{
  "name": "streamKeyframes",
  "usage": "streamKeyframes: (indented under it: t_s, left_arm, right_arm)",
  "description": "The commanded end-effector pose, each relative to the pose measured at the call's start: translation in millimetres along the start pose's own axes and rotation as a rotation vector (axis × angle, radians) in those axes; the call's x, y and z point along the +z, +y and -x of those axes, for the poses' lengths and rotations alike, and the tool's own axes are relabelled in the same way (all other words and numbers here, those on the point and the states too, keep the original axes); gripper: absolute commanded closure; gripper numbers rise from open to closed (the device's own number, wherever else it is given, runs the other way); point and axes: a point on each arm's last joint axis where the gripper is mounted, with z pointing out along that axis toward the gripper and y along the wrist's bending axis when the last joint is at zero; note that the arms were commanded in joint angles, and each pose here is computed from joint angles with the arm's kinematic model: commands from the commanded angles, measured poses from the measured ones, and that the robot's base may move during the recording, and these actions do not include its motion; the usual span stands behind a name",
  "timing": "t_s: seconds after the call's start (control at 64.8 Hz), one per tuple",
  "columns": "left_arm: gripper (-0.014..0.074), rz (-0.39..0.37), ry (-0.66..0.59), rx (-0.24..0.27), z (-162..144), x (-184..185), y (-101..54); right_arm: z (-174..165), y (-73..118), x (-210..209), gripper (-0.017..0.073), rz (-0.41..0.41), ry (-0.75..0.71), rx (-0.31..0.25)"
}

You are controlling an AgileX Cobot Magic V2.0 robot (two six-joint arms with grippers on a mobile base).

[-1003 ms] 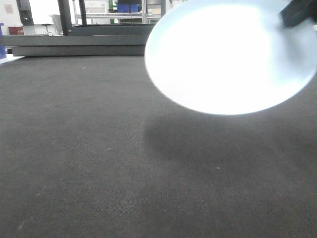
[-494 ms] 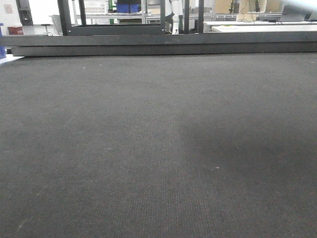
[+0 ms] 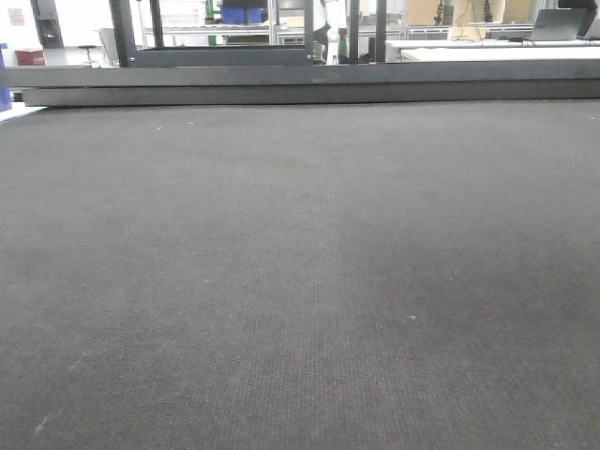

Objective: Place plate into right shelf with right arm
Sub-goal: 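Drive the base to the steel shelf holding the plate in the right gripper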

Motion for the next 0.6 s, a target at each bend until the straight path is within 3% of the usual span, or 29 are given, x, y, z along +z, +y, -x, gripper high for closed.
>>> streamKeyframes:
  t_s: [0.0,0.587]
  left_arm:
    - [0.064,0.022,-0.083,-0.005,5.1,-0.9,1.8]
    - [0.064,0.022,-0.083,-0.005,5.1,-0.9,1.8]
  right_arm:
    - [17.7,1.0,-1.7,0.0505,0.012,-0.122,-0.029]
    - [16.7,0.8,-1.3,0.0505,0.009,-0.11,-0.029]
